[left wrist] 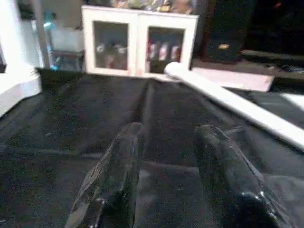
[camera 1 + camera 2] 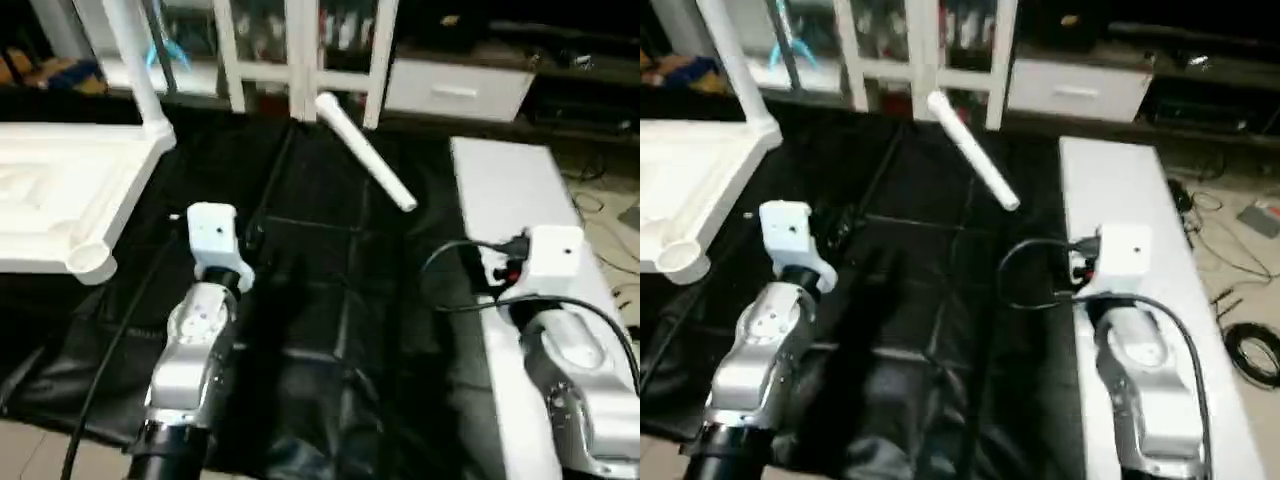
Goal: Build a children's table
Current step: Pick table leg
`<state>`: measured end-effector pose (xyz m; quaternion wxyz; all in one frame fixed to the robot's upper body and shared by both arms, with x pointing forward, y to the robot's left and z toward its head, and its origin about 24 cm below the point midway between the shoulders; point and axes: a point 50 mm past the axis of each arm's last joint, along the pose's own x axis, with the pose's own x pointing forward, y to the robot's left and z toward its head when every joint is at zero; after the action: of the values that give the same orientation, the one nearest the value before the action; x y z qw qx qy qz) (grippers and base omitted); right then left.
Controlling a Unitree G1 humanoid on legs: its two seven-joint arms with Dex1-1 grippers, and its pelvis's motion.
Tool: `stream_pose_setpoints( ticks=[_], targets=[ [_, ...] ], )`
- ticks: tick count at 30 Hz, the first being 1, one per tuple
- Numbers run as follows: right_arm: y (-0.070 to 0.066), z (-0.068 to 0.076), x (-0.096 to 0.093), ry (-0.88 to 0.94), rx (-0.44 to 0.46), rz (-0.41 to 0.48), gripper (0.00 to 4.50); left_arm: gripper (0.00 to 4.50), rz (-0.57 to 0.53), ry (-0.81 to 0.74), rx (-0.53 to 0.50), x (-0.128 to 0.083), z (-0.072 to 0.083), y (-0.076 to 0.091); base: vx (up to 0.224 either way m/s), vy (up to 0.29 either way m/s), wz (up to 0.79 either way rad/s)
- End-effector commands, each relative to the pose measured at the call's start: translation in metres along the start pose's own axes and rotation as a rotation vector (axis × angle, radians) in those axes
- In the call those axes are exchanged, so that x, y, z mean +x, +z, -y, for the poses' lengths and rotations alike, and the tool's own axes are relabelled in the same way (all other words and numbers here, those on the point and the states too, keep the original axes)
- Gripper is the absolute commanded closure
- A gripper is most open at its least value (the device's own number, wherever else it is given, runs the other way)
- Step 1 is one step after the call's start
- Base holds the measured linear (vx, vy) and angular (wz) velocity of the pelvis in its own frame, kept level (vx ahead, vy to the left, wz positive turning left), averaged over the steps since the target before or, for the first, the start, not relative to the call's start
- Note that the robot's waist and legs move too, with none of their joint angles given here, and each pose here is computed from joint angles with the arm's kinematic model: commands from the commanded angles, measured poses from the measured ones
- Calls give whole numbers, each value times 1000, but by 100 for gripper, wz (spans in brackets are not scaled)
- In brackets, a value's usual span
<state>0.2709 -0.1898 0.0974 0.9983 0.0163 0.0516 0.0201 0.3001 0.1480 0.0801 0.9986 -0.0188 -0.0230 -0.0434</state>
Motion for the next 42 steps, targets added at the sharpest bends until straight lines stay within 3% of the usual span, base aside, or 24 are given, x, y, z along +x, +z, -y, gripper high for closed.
stream_pose_setpoints(
  ticks=[1,6,12,15,20,25,29,33,34,39,42],
  targets=[
    [-3,10,-2,-23,17,-9,72,255,35,-40,-3,1,10,4,0,0,0],
    [-3,10,-1,-17,30,-10,72,255,28,-25,1,1,7,3,0,0,0],
    [9,22,10,8,28,40,45,245,-9,-19,6,0,0,-1,-110,8,11],
    [5,33,21,8,14,21,13,245,-62,2,17,-3,-11,-10,-142,9,9],
    [1,53,39,-24,10,-9,3,245,-60,-9,35,-7,-22,-7,-63,12,0],
    [-1,80,67,-90,15,-43,3,245,-17,-101,-3,-15,-14,4,0,0,0],
    [0,91,83,-111,41,-67,3,245,-11,-188,-30,-25,-14,12,0,0,0],
    [3,84,92,-63,46,-79,3,245,-25,-182,7,-31,-25,16,0,0,0],
    [9,73,101,11,21,-81,3,245,-21,-184,10,-34,-30,23,0,0,0],
    [18,63,108,55,3,-61,3,245,-17,-196,-2,-37,-32,30,0,0,0],
    [39,57,120,39,-24,-19,3,245,-2,-278,-20,-48,-31,51,0,0,0]
  ],
)
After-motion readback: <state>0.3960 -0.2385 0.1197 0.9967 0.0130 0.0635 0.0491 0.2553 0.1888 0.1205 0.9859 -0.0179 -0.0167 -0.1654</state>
